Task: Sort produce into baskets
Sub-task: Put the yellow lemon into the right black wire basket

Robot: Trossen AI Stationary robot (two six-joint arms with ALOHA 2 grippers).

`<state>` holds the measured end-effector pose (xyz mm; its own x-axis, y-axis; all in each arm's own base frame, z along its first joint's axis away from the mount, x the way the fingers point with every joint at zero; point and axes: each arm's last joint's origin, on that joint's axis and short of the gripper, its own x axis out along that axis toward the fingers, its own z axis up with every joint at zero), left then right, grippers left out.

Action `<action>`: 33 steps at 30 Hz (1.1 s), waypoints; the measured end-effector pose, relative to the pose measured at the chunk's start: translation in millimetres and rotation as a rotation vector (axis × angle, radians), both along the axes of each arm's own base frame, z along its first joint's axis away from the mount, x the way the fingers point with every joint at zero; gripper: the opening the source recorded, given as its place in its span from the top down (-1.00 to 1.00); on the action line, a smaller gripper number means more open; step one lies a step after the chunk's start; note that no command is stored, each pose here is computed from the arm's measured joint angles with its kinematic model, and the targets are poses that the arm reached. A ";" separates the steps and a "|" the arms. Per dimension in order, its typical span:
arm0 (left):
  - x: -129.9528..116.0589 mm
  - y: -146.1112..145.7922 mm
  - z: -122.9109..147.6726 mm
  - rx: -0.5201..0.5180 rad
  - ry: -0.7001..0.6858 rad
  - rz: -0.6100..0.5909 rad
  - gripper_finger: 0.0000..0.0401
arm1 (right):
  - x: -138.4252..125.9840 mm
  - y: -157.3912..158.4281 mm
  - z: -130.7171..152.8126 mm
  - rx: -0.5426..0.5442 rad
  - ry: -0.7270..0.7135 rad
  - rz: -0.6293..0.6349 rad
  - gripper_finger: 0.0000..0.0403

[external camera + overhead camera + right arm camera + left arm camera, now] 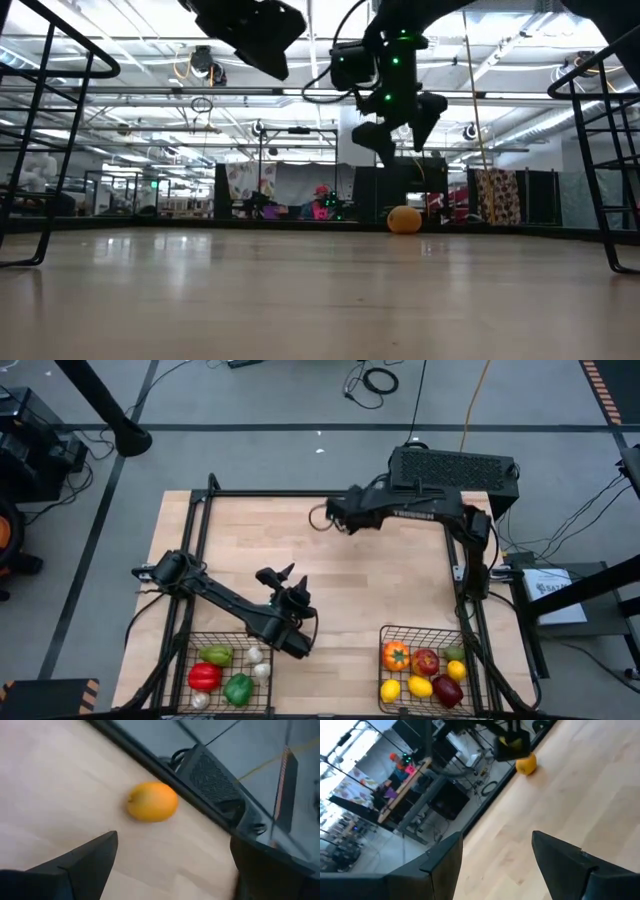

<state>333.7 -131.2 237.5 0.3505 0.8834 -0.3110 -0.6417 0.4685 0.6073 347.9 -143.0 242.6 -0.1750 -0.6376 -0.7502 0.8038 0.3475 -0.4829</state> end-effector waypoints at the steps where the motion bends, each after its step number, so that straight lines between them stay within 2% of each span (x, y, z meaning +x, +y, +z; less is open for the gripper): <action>1: -1.4 1.7 0.6 0.010 0.007 0.006 -0.22 | 1.2 5.8 -4.0 -0.022 -0.035 -0.038 -0.87; 6: -9.2 6.6 3.1 0.022 -0.019 0.050 -0.22 | 10.9 25.7 -32.6 -0.070 -0.231 -0.122 -0.87; 10: -15.9 0.7 11.5 0.029 -0.049 0.019 -0.22 | 3.1 25.7 -51.3 -0.085 -0.277 -0.219 -0.87; 15: -20.7 -5.6 18.7 0.052 -0.094 -0.019 -0.22 | -1.8 24.0 -64.6 -0.164 -0.395 -0.353 -0.87; 21: -22.4 -7.0 22.2 0.058 -0.113 -0.030 -0.22 | 5.0 22.3 -79.7 -0.203 -0.549 -0.347 -0.87; 33: -22.1 -6.9 22.1 0.056 -0.117 -0.029 -0.22 | -10.2 23.1 -107.3 -0.270 -0.618 -0.420 -0.87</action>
<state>311.6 -138.1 259.6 0.4071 0.8872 -0.2170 -0.6962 0.4552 0.5550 337.7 -120.0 135.2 -0.0434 -0.7846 -0.6185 0.9915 -0.1097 0.0696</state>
